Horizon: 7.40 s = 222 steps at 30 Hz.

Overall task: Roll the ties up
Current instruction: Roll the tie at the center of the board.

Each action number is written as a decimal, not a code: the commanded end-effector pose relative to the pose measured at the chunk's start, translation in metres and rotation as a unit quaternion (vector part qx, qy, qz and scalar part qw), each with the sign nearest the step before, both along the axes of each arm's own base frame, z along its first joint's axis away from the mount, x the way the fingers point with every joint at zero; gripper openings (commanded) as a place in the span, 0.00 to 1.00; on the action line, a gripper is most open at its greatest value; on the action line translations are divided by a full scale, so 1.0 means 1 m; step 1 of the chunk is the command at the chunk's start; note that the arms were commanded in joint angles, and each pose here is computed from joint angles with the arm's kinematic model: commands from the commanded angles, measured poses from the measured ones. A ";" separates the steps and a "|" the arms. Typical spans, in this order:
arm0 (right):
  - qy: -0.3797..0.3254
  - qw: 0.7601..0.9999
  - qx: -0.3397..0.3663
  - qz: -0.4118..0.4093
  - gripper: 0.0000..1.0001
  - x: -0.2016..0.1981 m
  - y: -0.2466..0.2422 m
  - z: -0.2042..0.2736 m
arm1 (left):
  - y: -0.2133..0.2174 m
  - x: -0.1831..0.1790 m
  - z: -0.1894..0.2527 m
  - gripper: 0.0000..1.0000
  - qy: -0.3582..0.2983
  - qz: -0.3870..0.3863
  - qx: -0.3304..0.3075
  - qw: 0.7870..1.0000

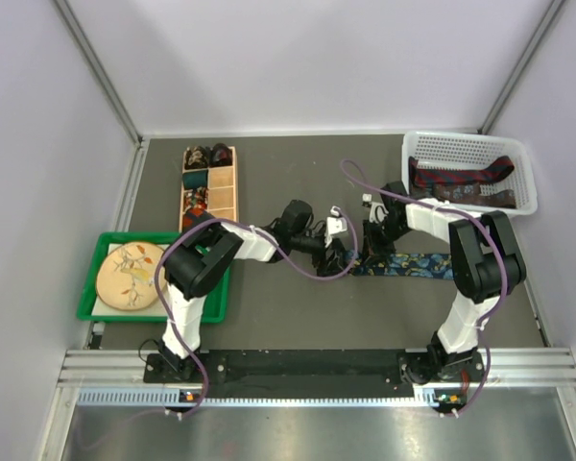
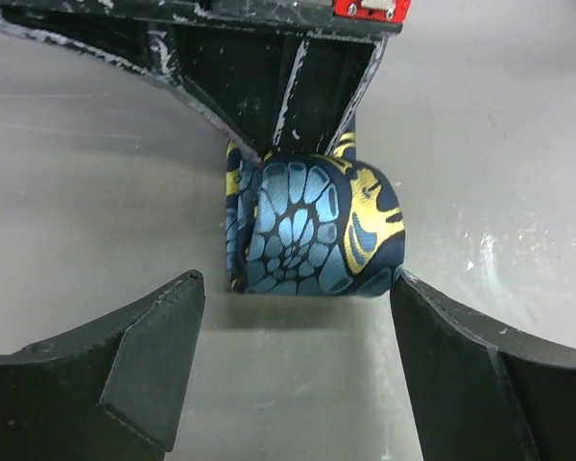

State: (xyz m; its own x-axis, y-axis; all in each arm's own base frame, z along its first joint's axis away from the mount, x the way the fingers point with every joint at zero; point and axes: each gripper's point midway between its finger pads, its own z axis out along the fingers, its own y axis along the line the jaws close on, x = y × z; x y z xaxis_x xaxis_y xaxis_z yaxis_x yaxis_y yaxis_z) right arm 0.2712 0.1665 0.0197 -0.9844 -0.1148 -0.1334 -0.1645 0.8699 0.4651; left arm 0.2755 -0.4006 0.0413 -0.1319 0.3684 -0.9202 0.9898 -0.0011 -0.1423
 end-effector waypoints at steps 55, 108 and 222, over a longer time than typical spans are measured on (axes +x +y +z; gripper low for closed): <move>-0.005 0.983 0.184 -0.003 0.40 0.012 0.043 0.029 | 0.053 -0.021 -0.072 0.32 -0.047 -0.068 0.347 0.934; -0.020 0.999 -0.011 -0.025 0.00 0.031 -0.011 -0.013 | -0.050 0.016 0.023 0.83 -0.087 -0.035 0.002 0.996; -0.023 0.997 -0.077 -0.006 0.00 0.033 -0.015 -0.020 | 0.003 0.025 0.028 0.99 -0.099 -0.038 0.021 0.994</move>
State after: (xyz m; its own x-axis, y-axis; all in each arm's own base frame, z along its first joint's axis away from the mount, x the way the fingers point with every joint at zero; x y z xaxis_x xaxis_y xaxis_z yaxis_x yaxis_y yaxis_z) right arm 0.2928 0.1912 0.0376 -0.9868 -0.0764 -0.1427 -0.1439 0.8175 0.5576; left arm 0.2968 -0.3771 0.0623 0.0381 0.5089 -0.8600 0.9992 -0.0314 0.0257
